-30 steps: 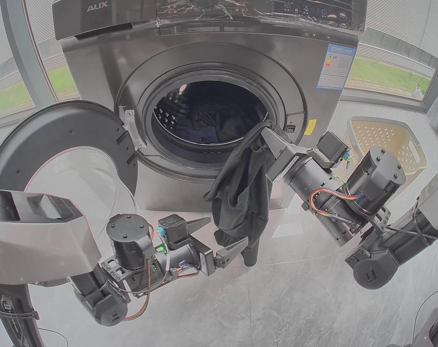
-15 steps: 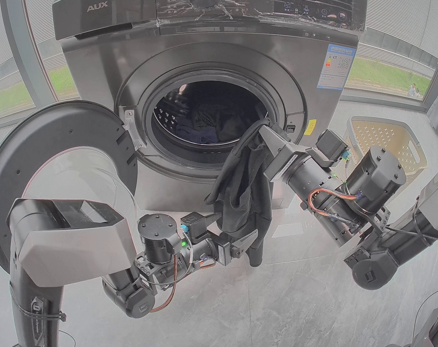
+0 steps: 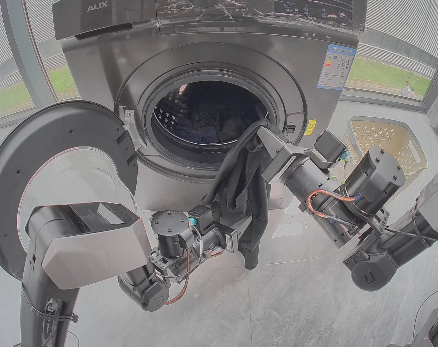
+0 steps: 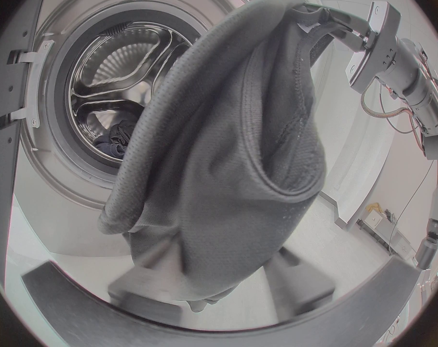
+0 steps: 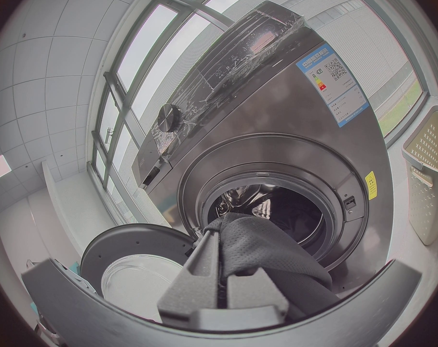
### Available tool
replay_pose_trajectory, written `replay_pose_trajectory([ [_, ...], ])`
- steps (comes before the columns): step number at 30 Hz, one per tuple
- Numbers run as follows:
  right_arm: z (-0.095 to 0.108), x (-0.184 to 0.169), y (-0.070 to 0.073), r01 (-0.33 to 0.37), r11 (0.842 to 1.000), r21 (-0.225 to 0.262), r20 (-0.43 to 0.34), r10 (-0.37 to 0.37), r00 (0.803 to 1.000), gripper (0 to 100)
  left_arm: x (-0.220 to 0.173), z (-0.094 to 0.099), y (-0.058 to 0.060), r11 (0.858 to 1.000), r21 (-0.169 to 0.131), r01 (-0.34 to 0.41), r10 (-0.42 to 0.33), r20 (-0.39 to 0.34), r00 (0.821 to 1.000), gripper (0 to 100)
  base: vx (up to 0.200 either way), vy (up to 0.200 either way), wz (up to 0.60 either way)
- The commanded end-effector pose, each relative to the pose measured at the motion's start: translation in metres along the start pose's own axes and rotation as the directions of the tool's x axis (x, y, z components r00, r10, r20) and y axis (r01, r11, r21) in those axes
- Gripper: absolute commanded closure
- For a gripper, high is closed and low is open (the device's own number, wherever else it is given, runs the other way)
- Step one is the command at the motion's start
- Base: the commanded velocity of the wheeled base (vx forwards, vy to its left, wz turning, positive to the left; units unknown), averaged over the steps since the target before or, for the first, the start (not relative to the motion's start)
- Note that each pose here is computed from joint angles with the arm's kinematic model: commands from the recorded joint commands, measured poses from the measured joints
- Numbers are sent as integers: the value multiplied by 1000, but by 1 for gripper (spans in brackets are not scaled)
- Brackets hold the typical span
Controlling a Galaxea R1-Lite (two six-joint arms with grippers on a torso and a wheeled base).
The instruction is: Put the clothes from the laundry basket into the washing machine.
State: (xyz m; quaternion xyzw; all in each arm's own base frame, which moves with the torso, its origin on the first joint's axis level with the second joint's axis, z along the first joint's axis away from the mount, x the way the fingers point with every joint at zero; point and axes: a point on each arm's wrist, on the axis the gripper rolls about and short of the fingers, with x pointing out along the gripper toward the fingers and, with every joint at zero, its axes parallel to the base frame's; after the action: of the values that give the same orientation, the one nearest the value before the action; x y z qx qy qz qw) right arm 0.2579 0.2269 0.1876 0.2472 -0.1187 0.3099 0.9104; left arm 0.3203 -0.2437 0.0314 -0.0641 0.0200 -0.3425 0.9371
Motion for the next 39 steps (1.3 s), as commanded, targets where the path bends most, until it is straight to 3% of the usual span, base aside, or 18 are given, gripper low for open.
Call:
replay_pose_trajectory([
  [1,-2,0,0,2,1000,-1,-5,-2,1000,100,1,-3,0,1000,3,-4,4,3,1000,100,0,0,0],
  [5,-1,0,-5,16,1000,-7,-5,-16,1000,100,-1,6,1,1000,6,-28,28,27,999,100,0,0,0],
  [8,-1,0,-9,26,1000,-11,-2,-26,1000,100,-8,27,3,999,7,-39,38,65,997,100,0,0,0],
  [12,3,1,-21,58,998,-24,7,-57,998,100,-47,67,5,999,9,-46,45,94,995,100,0,0,0],
  [17,7,2,-28,79,996,-30,20,-78,997,100,-97,86,10,1000,16,-10,9,62,998,100,0,0,0],
  [22,5,-2,-26,78,997,-21,10,-78,997,100,-123,96,28,999,25,-40,39,60,997,100,0,0,0],
  [26,-2,-11,-27,80,996,-28,-37,-81,996,100,-120,109,45,996,35,-84,79,118,990,100,0,0,0],
  [33,-6,-12,-28,86,996,-32,-51,-87,995,100,-121,128,66,988,40,-150,139,198,970,100,0,0,0],
  [39,-15,-24,-27,83,995,-61,-108,-90,990,100,-117,145,68,986,51,-158,139,267,954,100,0,0,0],
])
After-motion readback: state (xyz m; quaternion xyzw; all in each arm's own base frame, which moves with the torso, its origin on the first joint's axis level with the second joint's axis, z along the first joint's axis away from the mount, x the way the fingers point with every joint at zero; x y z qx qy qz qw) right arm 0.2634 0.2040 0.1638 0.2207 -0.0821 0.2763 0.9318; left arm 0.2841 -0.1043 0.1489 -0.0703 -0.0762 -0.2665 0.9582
